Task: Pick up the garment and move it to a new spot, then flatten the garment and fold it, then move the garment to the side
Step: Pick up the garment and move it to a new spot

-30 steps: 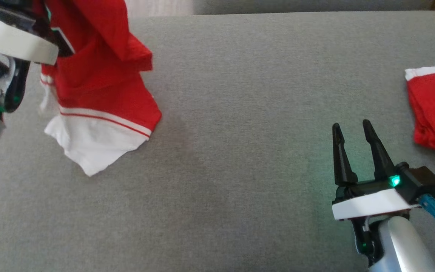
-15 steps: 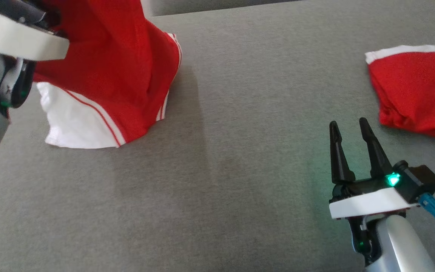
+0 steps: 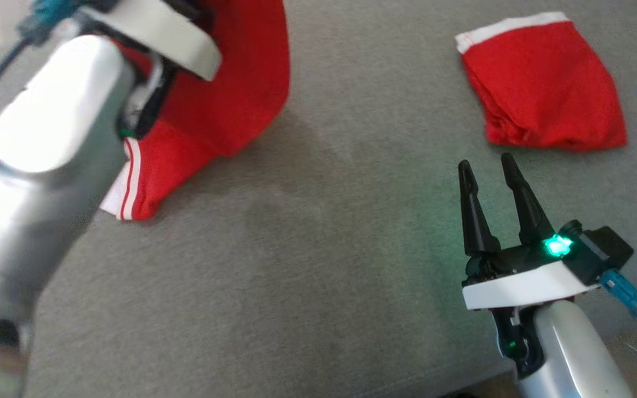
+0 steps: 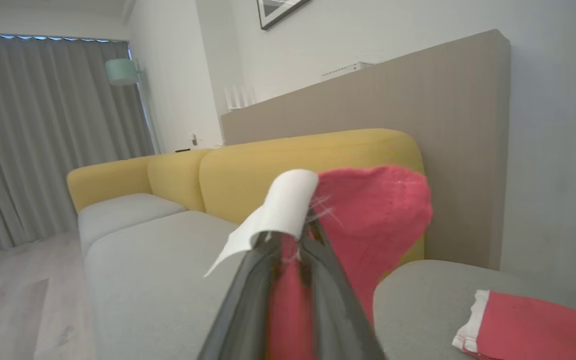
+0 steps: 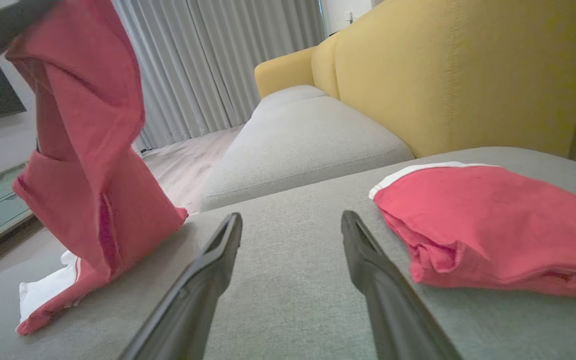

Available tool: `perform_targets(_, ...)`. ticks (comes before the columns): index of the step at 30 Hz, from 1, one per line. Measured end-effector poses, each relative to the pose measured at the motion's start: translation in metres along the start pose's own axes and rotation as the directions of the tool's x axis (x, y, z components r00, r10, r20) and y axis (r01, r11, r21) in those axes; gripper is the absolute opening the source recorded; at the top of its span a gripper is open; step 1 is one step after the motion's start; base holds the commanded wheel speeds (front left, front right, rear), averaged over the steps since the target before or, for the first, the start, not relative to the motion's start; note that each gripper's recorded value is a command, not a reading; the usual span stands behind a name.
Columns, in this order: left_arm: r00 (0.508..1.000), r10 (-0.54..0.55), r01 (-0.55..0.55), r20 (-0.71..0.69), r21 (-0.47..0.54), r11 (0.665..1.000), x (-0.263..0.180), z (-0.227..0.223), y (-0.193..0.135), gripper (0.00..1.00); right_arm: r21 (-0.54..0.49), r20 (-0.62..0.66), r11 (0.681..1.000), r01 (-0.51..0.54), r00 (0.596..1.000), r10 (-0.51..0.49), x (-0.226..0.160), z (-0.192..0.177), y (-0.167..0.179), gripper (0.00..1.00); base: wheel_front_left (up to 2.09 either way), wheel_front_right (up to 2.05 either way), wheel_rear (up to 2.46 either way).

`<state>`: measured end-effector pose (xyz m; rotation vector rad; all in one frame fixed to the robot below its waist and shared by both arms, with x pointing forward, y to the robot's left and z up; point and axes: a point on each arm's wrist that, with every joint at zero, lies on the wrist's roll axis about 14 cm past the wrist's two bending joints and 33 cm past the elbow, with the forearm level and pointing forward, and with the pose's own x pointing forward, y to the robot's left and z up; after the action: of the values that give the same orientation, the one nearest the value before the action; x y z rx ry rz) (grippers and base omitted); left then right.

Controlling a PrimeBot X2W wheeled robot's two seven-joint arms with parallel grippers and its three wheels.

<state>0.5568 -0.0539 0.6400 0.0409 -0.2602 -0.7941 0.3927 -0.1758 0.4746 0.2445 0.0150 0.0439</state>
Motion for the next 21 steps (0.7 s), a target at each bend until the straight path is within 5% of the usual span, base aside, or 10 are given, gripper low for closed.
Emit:
perform_targets(1,1.0,-0.013,0.013,-0.008,-0.015,1.0,0.006,-0.006,-0.007,1.0,0.002,-0.001,1.0,0.011,1.0,-0.011,-0.001,0.0,-0.003,1.0,0.0,0.0,0.0)
perform_targets(7,0.995,-0.088,0.086,-0.053,-0.035,0.996,0.025,-0.037,-0.033,1.0,-0.002,0.003,0.999,0.043,0.999,-0.043,-0.001,0.002,-0.014,1.0,0.0,0.0,0.0)
perform_targets(21,0.973,0.218,-0.217,-0.072,0.022,0.976,-0.059,-0.035,0.072,1.0,-0.025,0.019,0.998,-0.055,0.998,0.056,0.021,0.002,0.015,1.0,0.0,0.0,0.0)
